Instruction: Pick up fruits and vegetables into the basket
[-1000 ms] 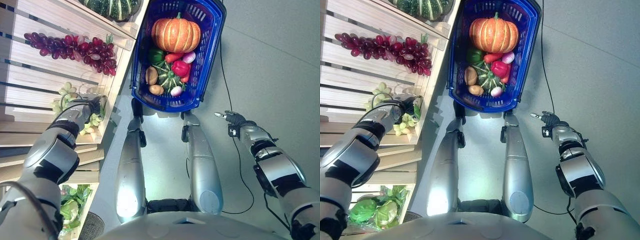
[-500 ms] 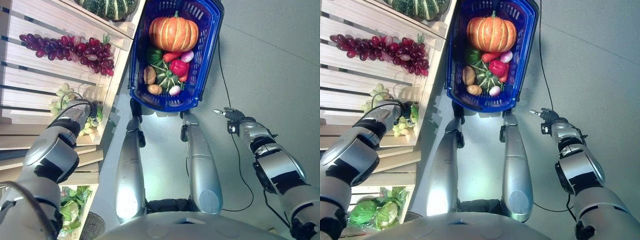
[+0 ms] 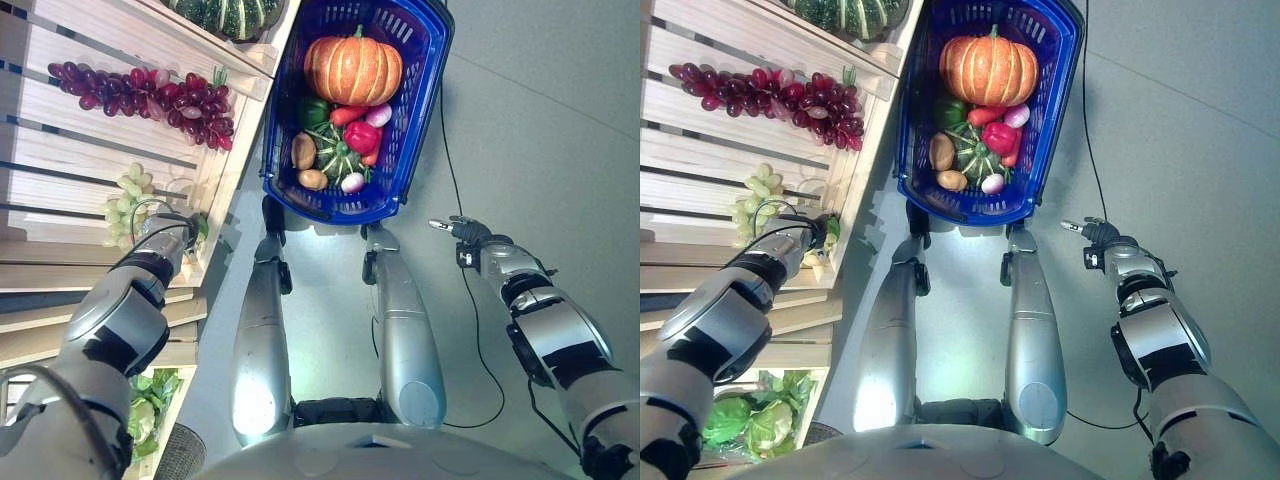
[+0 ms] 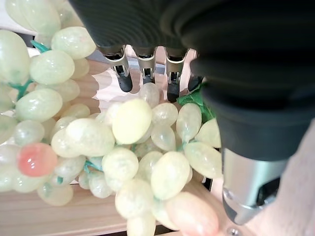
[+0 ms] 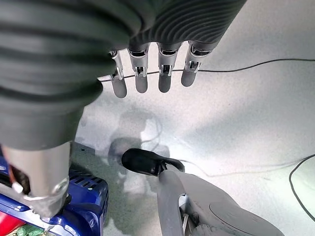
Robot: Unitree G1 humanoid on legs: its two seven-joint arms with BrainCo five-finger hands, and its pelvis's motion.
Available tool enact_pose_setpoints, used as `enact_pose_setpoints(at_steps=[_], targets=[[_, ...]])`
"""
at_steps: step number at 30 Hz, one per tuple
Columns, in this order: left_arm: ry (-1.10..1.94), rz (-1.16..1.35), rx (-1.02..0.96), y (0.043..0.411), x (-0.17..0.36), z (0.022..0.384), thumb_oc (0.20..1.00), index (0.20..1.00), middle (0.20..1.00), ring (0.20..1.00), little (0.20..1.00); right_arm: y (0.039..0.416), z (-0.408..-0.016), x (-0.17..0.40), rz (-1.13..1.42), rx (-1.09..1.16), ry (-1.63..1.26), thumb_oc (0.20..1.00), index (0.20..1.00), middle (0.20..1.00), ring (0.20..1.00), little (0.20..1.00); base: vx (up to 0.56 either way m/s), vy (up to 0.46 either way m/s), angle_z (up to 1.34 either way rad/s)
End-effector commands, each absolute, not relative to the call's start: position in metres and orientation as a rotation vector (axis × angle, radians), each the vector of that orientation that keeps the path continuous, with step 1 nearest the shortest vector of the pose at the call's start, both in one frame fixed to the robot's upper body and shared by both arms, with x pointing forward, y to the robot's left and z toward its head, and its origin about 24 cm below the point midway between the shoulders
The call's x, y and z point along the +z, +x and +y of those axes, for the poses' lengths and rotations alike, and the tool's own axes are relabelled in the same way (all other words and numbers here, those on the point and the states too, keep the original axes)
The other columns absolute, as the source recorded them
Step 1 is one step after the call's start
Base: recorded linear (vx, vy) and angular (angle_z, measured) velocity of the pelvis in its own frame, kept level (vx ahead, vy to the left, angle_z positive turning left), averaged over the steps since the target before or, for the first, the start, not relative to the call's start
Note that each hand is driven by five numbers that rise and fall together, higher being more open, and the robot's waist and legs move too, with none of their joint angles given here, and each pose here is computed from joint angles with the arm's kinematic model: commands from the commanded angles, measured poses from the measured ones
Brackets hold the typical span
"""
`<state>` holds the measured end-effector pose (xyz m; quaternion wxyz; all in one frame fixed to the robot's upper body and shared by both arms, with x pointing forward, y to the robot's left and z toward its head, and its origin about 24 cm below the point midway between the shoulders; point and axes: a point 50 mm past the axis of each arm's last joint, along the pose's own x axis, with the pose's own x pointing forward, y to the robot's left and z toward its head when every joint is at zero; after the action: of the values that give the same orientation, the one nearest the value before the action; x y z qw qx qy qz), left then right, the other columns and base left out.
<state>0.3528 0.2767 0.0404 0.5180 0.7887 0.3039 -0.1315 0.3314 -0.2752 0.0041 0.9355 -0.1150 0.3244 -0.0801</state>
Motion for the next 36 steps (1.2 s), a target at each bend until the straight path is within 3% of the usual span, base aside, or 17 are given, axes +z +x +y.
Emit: enact_pose_setpoints(at_steps=[1,17,18,19,36], targets=[[1.926,1.176,-0.379,0.295,-0.001,0.332,1.000,1.000,1.000,1.000,1.000,0.309,-0.292,-0.015,0.739,-0.210,-0.229,1.000,1.000,1.000,1.000,1.000,0.00,0.000,0.00],[2.028,1.330,-0.534,0.282,-0.012,0.332,1.000,1.000,1.000,1.000,1.000,0.312,-0.285,-0.015,0.733,-0.201,-0.219,1.000,1.000,1.000,1.000,1.000,0.00,0.000,0.00],[2.027,1.317,-0.535,0.282,-0.013,0.332,0.404,0.404,0.404,0.404,0.404,0.312,-0.285,-0.015,0.733,-0.201,-0.219,1.000,1.000,1.000,1.000,1.000,0.00,0.000,0.00],[2.024,1.294,-0.531,0.283,-0.013,0.331,0.200,0.200,0.200,0.200,0.200,0.312,-0.284,-0.015,0.733,-0.200,-0.219,1.000,1.000,1.000,1.000,1.000,0.00,0.000,0.00],[1.874,1.220,-0.524,0.294,-0.011,0.318,0.200,0.200,0.200,0.200,0.200,0.311,-0.284,-0.016,0.734,-0.207,-0.214,1.000,1.000,1.000,1.000,1.000,0.00,0.000,0.00]])
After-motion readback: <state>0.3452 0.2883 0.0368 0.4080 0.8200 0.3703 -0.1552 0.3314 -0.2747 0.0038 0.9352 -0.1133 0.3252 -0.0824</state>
